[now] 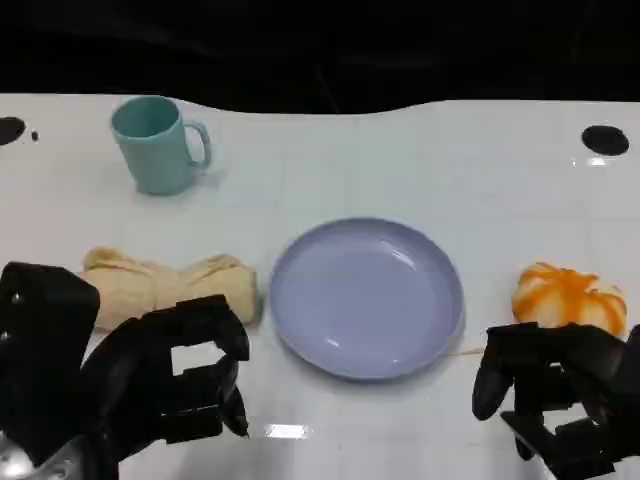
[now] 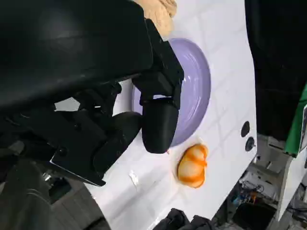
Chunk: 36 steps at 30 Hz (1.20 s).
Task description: Grasp the towel on the left side of the plate with the left hand and place it into the plate.
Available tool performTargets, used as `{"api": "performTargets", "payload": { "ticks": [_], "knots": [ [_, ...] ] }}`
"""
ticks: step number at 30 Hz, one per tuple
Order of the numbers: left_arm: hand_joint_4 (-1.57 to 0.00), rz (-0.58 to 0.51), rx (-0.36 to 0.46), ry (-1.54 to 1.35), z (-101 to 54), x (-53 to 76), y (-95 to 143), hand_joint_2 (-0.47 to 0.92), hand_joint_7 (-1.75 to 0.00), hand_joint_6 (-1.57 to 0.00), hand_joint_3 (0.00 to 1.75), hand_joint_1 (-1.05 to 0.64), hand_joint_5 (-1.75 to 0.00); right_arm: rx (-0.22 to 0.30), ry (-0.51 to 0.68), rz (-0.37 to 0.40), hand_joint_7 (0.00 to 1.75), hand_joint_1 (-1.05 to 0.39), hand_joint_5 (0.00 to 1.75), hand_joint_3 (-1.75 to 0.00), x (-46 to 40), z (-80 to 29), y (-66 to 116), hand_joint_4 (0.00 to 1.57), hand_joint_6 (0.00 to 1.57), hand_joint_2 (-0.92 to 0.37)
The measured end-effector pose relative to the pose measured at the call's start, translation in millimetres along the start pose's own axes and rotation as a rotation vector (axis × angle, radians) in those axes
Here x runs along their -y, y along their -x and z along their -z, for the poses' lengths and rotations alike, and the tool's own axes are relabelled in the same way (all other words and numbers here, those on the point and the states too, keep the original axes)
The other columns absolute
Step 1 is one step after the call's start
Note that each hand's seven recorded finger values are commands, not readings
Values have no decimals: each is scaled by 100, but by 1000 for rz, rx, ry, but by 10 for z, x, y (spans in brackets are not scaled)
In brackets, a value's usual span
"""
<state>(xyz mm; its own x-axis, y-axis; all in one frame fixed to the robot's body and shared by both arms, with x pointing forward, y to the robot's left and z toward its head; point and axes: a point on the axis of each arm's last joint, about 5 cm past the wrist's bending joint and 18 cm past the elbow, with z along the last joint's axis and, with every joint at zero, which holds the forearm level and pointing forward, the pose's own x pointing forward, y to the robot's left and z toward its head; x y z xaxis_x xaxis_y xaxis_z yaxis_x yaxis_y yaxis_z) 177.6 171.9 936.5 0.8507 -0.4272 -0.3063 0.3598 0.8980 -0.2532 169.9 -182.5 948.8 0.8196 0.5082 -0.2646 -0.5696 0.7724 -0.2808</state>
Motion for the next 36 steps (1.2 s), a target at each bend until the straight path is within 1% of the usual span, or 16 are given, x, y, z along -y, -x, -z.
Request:
{"api": "performTargets", "payload": {
  "ticks": [33,35,36],
  "knots": [
    [-82,2,-3,-10,-3,-14,5,57,-166,-71,129,-7,-175,7,5,-9,143,5,168,-105,-10,-8,-16,70,69,-60],
    [-82,2,-3,-10,-3,-15,5,57,-166,-71,129,-7,-175,7,5,-9,143,5,168,-106,-10,-8,-16,70,69,-60],
    [-80,2,-3,-10,-3,-15,5,57,-163,-72,127,-6,-175,7,5,-9,142,4,168,-105,-10,-8,-16,70,69,-59]
  ]
}}
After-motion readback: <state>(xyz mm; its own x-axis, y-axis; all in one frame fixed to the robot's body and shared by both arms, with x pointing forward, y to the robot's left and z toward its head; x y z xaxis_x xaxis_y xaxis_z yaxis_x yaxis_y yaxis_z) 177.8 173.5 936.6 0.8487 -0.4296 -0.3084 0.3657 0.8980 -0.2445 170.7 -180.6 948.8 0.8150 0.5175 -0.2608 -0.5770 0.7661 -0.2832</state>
